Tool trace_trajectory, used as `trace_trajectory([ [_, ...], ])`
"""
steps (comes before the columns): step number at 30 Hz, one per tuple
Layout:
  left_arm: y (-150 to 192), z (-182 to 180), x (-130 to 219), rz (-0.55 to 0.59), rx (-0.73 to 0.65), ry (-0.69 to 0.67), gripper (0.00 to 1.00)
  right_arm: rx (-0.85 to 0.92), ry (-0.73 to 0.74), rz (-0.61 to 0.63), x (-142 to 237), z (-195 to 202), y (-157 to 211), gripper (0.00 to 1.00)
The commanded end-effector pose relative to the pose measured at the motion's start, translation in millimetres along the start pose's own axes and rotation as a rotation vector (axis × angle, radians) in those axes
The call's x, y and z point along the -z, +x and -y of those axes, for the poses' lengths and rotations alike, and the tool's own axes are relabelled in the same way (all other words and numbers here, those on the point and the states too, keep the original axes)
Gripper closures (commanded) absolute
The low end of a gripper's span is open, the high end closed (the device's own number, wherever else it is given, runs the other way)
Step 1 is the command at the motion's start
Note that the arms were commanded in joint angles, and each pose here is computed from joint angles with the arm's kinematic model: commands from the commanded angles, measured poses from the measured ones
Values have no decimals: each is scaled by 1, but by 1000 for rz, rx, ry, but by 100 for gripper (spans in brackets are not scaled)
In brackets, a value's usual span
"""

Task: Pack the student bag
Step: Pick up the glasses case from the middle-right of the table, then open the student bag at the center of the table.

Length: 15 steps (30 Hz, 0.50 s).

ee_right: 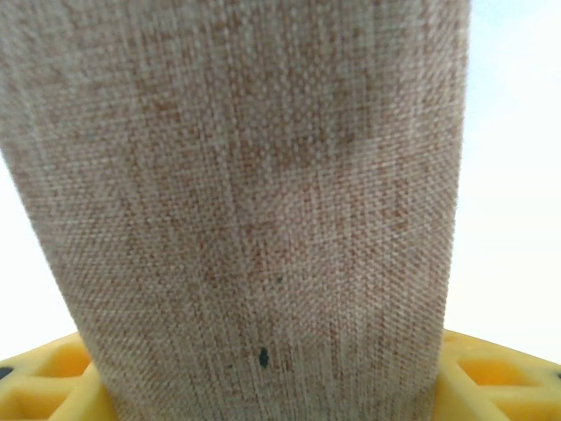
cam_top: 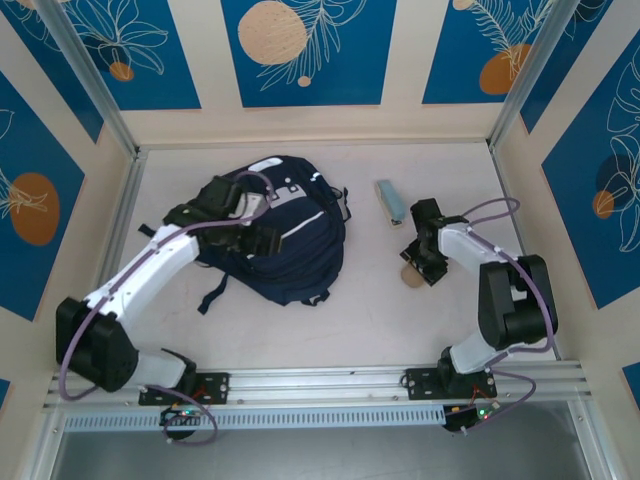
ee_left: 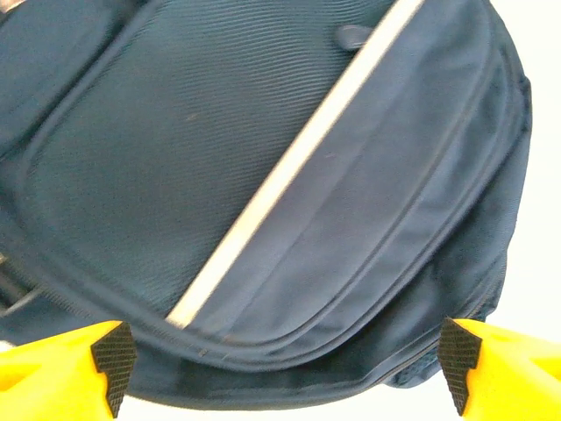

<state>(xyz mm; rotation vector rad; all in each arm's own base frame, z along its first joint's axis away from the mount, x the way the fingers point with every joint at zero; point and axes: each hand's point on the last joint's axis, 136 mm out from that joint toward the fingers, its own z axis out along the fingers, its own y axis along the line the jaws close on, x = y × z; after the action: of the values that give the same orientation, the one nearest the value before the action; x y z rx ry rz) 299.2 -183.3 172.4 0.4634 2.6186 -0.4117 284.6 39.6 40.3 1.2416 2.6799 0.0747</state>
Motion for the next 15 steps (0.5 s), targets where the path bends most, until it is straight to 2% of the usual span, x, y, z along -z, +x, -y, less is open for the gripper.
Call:
trace_trajectory([
  [1, -3, 6, -12, -67, -163, -125, 14, 115, -120, 13, 24, -24, 2, 46],
  [5, -4, 12, -37, -156, -277, -210, 20, 183, -186, 21, 41, -35, 7, 46],
  [11, 4, 28, -72, -266, -349, -135, 24, 230, -232, 35, 54, -41, 8, 46],
  [15, 4, 20, -86, -308, -352, -182, 25, 241, -233, 21, 50, -42, 11, 46],
])
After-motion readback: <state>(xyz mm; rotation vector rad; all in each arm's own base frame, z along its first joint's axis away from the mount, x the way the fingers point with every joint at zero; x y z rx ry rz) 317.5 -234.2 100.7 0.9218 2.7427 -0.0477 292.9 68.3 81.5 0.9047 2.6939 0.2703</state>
